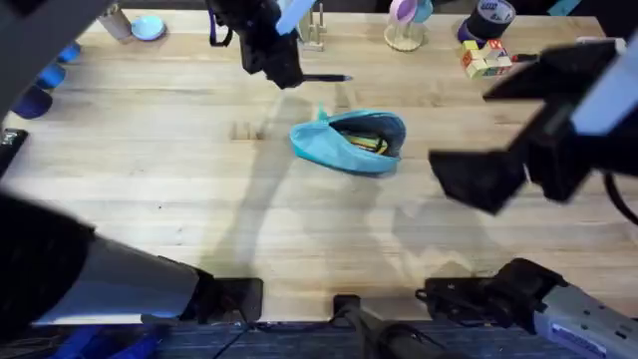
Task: Unzip the bag, pick up the pens from the table one at a time and place them inside, then zip the bag closed.
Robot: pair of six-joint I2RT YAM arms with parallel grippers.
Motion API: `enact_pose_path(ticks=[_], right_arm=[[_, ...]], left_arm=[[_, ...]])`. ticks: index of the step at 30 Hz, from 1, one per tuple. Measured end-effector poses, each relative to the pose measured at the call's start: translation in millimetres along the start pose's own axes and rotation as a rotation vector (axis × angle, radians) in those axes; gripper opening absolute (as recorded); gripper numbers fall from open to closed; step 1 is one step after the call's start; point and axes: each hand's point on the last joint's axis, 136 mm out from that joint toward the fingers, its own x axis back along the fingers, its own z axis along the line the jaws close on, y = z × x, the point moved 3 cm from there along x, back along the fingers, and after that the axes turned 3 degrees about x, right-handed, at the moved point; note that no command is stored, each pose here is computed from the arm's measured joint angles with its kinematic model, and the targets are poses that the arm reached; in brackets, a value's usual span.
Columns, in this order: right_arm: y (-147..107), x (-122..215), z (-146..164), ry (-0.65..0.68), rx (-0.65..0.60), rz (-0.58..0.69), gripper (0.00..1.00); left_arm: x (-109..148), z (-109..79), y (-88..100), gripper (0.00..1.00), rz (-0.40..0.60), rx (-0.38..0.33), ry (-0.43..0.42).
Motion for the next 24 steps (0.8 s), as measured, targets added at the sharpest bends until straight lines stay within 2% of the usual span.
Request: enact_pose_path(ticks=[5, 14, 19, 24], right_arm=[[-29, 14, 7, 0.02, -0.016, 0.081, 0.996], [-32, 20, 6, -0.001, -0.018, 0.073, 0.996], [-32, 20, 5, -0.006, -0.019, 0.075, 0.996], [-32, 20, 5, -0.008, -0.019, 0.075, 0.996]], left_arm=[[13, -23.2, 28.1, 0.042, -0.068, -0.073, -0.013], [0, -56.2, 74.0, 0.042, -0.148, -0.212, -0.072], [-12, -65.2, 80.3, 0.042, -0.153, -0.225, -0.123], [-39, -66.0, 82.5, 0.042, -0.154, -0.206, -0.199]])
